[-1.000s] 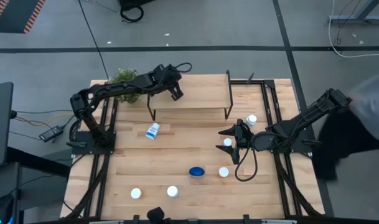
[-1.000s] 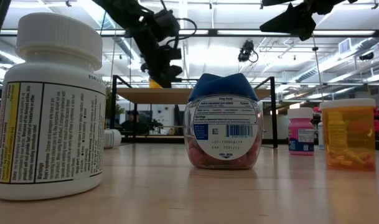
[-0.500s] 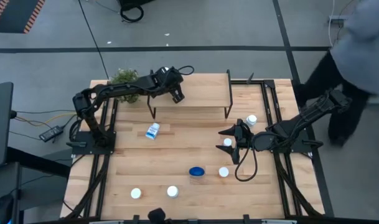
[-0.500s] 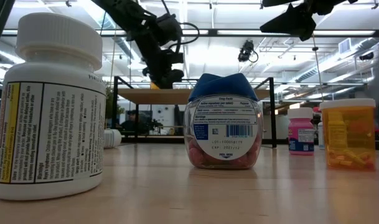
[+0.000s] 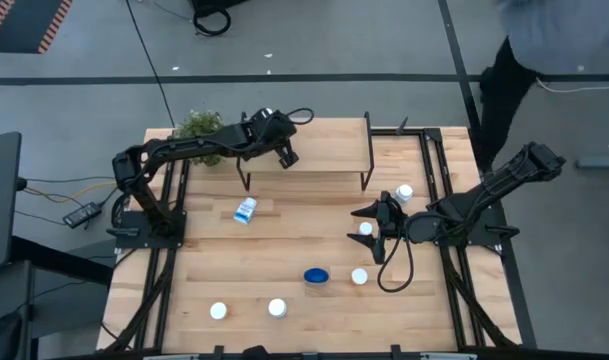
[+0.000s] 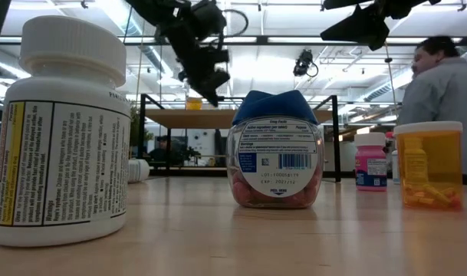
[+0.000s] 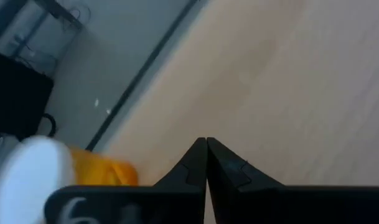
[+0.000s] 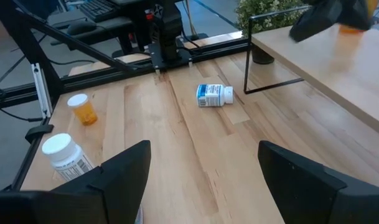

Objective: Pick and place medicine bottles onto shelf by color
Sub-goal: Put the top orange pill bottle on the shelf

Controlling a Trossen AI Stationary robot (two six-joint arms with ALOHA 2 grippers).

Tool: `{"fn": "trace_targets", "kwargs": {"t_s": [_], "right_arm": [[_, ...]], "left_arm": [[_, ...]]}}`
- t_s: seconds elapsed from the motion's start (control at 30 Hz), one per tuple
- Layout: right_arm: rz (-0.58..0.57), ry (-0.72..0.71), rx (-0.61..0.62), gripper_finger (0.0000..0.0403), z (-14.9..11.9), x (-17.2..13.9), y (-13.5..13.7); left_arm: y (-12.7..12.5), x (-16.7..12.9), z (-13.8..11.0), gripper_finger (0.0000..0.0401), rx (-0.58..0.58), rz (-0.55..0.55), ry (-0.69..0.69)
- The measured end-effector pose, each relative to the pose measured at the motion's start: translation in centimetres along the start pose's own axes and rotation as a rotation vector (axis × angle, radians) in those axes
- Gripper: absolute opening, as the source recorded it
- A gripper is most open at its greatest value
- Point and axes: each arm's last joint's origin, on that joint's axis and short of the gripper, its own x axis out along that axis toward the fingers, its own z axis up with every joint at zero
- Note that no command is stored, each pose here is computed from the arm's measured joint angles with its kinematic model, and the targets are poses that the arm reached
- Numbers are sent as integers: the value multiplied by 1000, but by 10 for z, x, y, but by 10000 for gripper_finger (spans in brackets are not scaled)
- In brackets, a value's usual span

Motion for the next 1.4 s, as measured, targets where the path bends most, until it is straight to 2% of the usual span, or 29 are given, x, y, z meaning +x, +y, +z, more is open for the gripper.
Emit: {"fn": "trace_targets", "kwargs": {"t_s": [0.17, 0.33, 0.4, 0.5, 0.57, 0.7, 0.87, 0.97, 1.17, 1.4], "right_arm": [[0, -1, 1, 305, 0, 0, 0], [1, -2, 20, 305, 0, 0, 0], [4, -1, 26, 305, 0, 0, 0], [4, -1, 25, 305, 0, 0, 0], [6, -4, 28, 305, 1, 0, 0], [10, -13, 35, 305, 2, 0, 1], [16, -10, 21, 305, 1, 0, 1], [16, -10, 2, 305, 1, 0, 1], [16, -9, -19, 305, 1, 0, 1], [15, -9, -46, 305, 1, 0, 1]], "left_arm": [[11, -16, 31, 5, -27, 70, -141], [38, -34, 58, 13, 105, 170, -187], [51, -41, 65, 10, 121, 162, -180], [67, -45, 70, 4, 70, 108, -210], [74, -42, 70, 5, 44, 99, -218], [84, -28, 64, 16, 97, 123, -180], [94, -9, 53, 13, 90, 39, -128], [91, -1, 57, 5, 76, 17, -163], [75, 26, 50, 9, 120, -11, -99], [70, 40, 38, 13, 158, 78, 41]]}}
